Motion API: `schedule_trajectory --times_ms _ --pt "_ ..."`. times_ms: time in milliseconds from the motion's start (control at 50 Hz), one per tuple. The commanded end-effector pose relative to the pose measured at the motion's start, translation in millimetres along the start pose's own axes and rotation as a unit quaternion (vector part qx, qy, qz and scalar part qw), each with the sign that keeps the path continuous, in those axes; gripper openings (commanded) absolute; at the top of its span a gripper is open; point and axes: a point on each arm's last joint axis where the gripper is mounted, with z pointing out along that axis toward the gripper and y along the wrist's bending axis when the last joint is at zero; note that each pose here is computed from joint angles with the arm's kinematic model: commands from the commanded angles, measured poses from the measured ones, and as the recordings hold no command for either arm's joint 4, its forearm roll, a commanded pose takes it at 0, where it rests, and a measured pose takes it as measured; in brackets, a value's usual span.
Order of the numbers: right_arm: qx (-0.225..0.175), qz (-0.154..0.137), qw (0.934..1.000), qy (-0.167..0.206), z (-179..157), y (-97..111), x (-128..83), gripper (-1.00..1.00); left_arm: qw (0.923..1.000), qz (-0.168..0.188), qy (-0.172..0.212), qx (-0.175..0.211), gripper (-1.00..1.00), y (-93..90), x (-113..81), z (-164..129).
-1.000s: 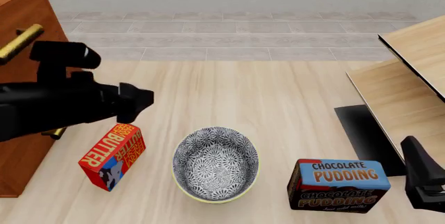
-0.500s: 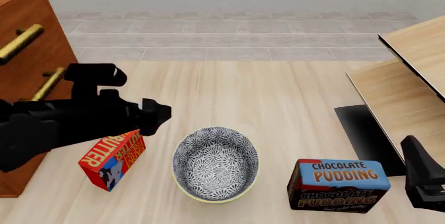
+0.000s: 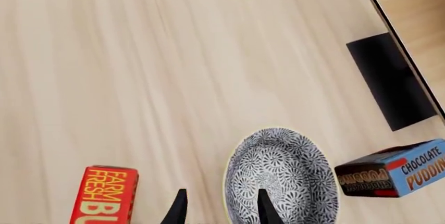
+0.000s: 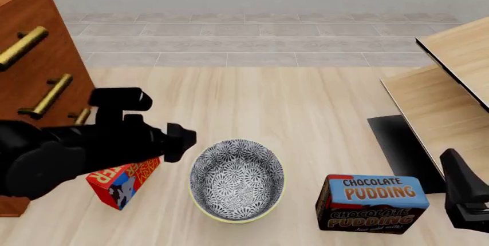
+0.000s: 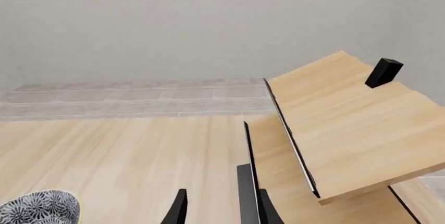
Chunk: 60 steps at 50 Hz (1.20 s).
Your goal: Close the top drawer of the cabinet and put the bowl on top of it.
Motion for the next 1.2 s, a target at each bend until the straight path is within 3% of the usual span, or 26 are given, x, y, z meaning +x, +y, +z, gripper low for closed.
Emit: schedule_trajectory --times_ms 20,1200 --pt "0.000 0.001 1.0000 0.000 0 0 0 1.00 0.9999 -0.007 0.008 0.003 1.00 -1.1 7.3 9" --pt "0.007 0.004 1.0000 -0.001 -1 -1 0 1.00 0.9986 -0.036 0.035 0.015 1.00 -5.4 36.4 46"
